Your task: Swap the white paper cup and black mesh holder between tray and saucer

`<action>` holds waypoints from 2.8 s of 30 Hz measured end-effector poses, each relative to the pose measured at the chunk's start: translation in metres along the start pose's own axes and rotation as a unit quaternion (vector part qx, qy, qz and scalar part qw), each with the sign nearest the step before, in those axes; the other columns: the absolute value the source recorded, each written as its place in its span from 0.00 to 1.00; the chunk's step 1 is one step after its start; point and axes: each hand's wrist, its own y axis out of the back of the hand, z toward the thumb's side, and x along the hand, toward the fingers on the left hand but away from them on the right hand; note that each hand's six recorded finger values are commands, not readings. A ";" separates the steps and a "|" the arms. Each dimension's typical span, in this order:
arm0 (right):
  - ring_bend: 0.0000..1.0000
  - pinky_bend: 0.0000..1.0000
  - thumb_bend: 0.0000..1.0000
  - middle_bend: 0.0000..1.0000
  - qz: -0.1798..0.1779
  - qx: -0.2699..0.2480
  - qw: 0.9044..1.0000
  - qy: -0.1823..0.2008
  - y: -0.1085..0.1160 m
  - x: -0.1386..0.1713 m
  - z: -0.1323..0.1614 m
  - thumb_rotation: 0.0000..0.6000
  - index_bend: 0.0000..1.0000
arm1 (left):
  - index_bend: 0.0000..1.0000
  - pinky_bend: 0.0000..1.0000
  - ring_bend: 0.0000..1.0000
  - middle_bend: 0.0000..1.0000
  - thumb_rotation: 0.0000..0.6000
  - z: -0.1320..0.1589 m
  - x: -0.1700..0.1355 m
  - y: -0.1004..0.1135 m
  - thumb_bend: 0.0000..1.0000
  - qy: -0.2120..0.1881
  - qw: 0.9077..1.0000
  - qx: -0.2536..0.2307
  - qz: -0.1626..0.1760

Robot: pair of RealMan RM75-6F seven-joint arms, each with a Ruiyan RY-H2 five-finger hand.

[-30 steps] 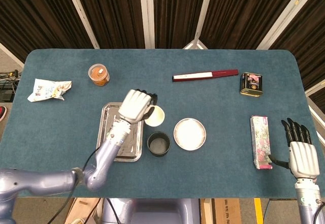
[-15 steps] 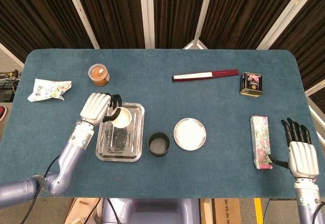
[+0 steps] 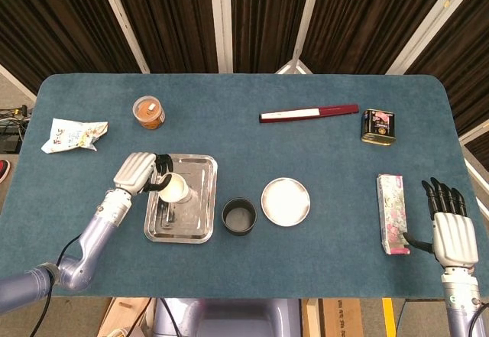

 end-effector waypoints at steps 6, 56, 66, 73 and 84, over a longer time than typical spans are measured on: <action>0.00 0.00 0.00 0.00 0.000 0.000 1.000 0.002 0.000 0.001 0.001 1.00 0.00 | 0.41 0.39 0.24 0.29 1.00 0.004 -0.002 -0.003 0.29 -0.004 1.000 -0.008 -0.026; 0.00 0.00 0.00 0.00 0.232 -0.009 0.910 0.342 -0.043 -0.038 0.252 1.00 0.00 | 0.22 0.13 0.00 0.00 1.00 -0.089 -0.216 0.069 0.13 0.155 0.953 0.172 0.195; 0.00 0.00 0.00 0.00 0.243 -0.008 0.900 0.362 -0.066 -0.046 0.311 1.00 0.00 | 0.22 0.13 0.00 0.00 1.00 -0.096 -0.215 0.071 0.15 0.169 0.952 0.167 0.195; 0.07 0.00 0.00 0.07 0.253 0.004 0.896 0.365 -0.082 -0.050 0.340 1.00 0.01 | 0.22 0.13 0.00 0.00 1.00 -0.097 -0.215 0.074 0.15 0.172 0.951 0.163 0.199; 0.37 0.07 0.00 0.37 0.226 0.023 0.908 0.352 -0.092 -0.057 0.352 1.00 0.31 | 0.23 0.13 0.00 0.00 1.00 -0.099 -0.216 0.078 0.15 0.173 0.950 0.149 0.212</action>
